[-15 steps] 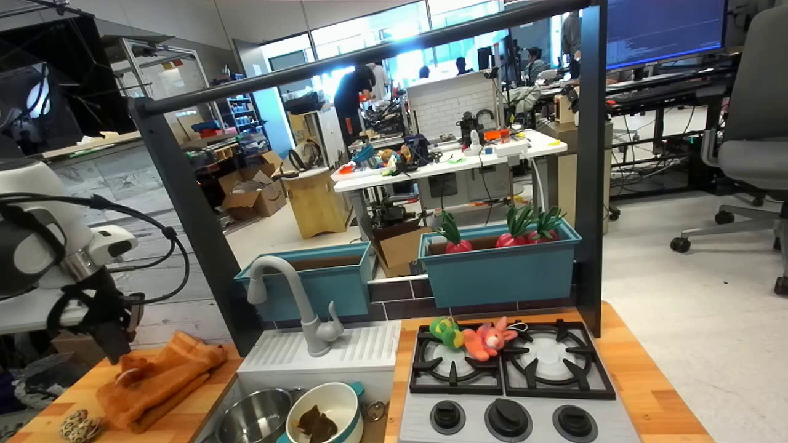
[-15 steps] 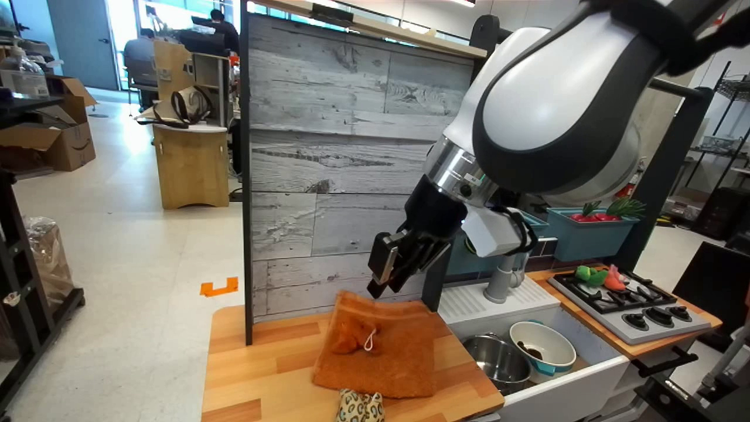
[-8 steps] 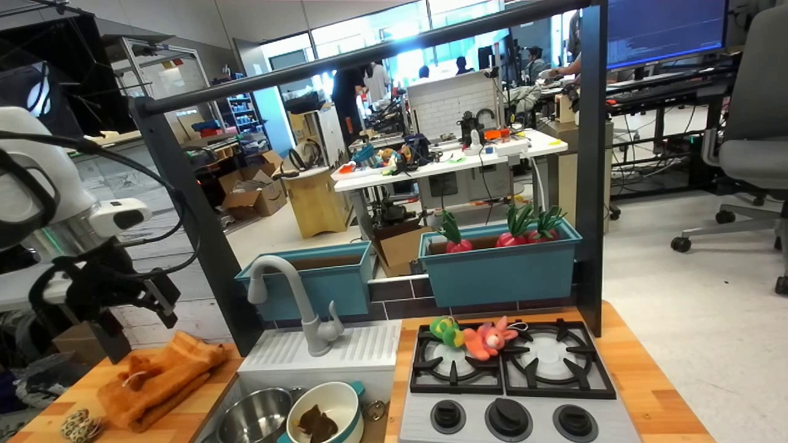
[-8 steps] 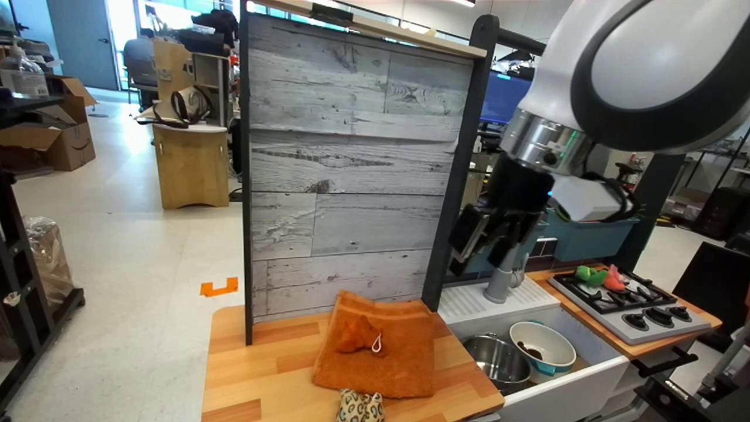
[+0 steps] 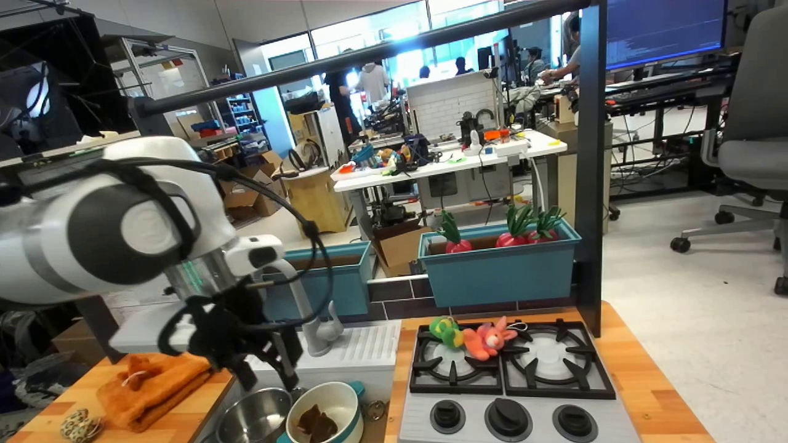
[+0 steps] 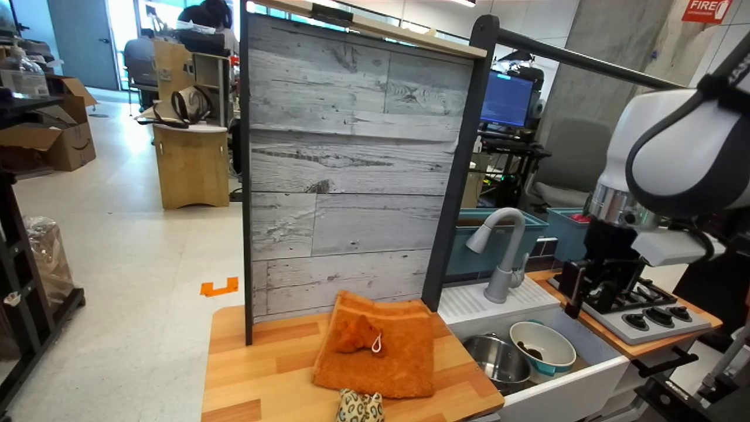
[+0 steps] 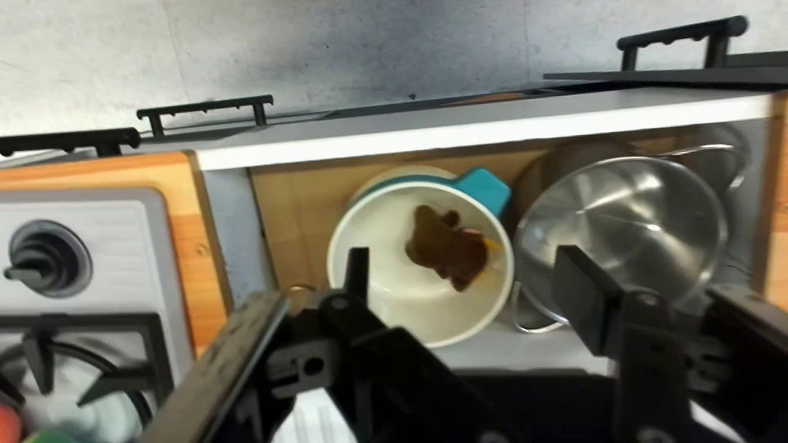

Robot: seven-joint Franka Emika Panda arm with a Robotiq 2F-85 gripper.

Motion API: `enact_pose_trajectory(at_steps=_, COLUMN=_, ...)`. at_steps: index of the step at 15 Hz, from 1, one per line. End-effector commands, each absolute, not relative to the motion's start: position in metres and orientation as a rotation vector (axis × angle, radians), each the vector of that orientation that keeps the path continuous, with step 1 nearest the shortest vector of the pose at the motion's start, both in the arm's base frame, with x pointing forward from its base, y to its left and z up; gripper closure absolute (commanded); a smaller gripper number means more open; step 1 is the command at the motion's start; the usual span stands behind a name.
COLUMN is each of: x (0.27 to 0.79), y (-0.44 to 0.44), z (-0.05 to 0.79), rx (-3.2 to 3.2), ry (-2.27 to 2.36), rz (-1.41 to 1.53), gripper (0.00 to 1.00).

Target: Wipe the counter with the cloth, then pick the objects in the bowls in the sink and put them on the counter and the stove

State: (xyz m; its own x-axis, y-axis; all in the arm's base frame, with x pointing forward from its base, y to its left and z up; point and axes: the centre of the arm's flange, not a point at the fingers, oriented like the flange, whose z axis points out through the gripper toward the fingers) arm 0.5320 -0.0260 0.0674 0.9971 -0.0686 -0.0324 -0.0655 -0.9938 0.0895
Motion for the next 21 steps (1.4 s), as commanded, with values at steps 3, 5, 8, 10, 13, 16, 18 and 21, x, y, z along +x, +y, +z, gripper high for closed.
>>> enact_pose_trajectory(at_steps=3, x=0.558, y=-0.085, z=-0.002, rx=3.074, ry=-0.209, rz=-0.070, gripper=0.70)
enact_pose_trajectory(at_steps=5, x=0.564, y=-0.085, z=-0.012, rx=3.091, ry=-0.206, rz=-0.058, gripper=0.70)
enact_pose_trajectory(at_steps=8, x=0.578, y=-0.076, z=-0.019, rx=3.112, ry=-0.184, rz=-0.007, gripper=0.42)
enact_pose_trajectory(at_steps=10, x=0.587, y=-0.068, z=-0.023, rx=3.125, ry=-0.167, rz=0.020, gripper=0.28)
enact_pose_trajectory(at_steps=13, x=0.592, y=-0.057, z=-0.035, rx=3.146, ry=-0.157, rz=0.030, gripper=0.07)
enact_pose_trajectory(at_steps=16, x=0.587, y=-0.047, z=-0.056, rx=3.156, ry=-0.133, rz=-0.006, gripper=0.21)
enact_pose_trajectory(at_steps=18, x=0.582, y=-0.043, z=-0.070, rx=3.160, ry=-0.115, rz=-0.031, gripper=0.29)
enact_pose_trajectory(at_steps=21, x=0.578, y=-0.038, z=-0.083, rx=3.161, ry=-0.087, rz=-0.044, gripper=0.53)
